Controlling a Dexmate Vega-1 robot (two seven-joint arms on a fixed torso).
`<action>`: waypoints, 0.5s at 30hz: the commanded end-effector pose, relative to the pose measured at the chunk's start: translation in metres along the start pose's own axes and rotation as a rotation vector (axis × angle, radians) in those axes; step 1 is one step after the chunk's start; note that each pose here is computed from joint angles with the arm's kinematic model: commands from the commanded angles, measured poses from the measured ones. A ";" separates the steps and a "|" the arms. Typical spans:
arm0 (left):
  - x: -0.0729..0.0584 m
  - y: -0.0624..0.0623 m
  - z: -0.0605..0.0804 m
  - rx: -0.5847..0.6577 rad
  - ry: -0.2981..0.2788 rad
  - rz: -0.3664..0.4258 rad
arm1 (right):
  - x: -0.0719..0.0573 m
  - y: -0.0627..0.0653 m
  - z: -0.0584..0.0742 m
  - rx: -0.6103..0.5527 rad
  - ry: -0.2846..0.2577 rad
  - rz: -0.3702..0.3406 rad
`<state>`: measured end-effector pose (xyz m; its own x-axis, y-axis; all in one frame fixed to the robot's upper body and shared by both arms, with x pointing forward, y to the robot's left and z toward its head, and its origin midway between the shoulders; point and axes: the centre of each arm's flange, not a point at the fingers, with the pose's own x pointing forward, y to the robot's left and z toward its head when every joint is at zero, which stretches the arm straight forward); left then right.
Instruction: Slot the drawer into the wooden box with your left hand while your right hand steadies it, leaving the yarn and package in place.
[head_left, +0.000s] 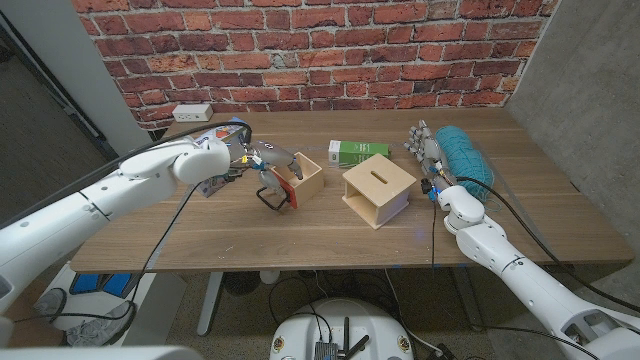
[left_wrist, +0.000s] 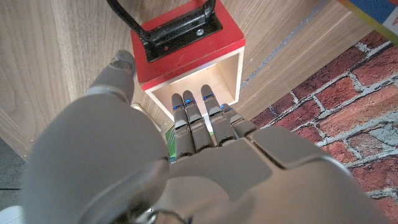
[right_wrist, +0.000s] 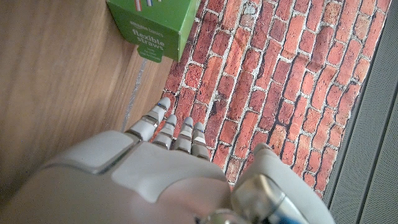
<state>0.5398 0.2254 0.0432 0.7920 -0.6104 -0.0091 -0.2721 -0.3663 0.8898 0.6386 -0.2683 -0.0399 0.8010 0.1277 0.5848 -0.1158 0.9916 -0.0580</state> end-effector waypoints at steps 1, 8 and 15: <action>0.003 -0.009 0.001 0.021 0.010 0.016 | -0.002 -0.001 -0.003 0.005 0.004 -0.010; 0.001 -0.011 -0.004 0.029 0.012 0.028 | -0.001 0.001 -0.004 0.007 0.008 -0.012; -0.001 -0.014 -0.007 0.036 0.009 0.037 | 0.001 0.002 -0.004 0.007 0.006 -0.014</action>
<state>0.5449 0.2305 0.0368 0.7929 -0.6092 0.0166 -0.3006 -0.3673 0.8802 0.6394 -0.2681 -0.0429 0.8048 0.1182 0.5817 -0.1114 0.9926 -0.0476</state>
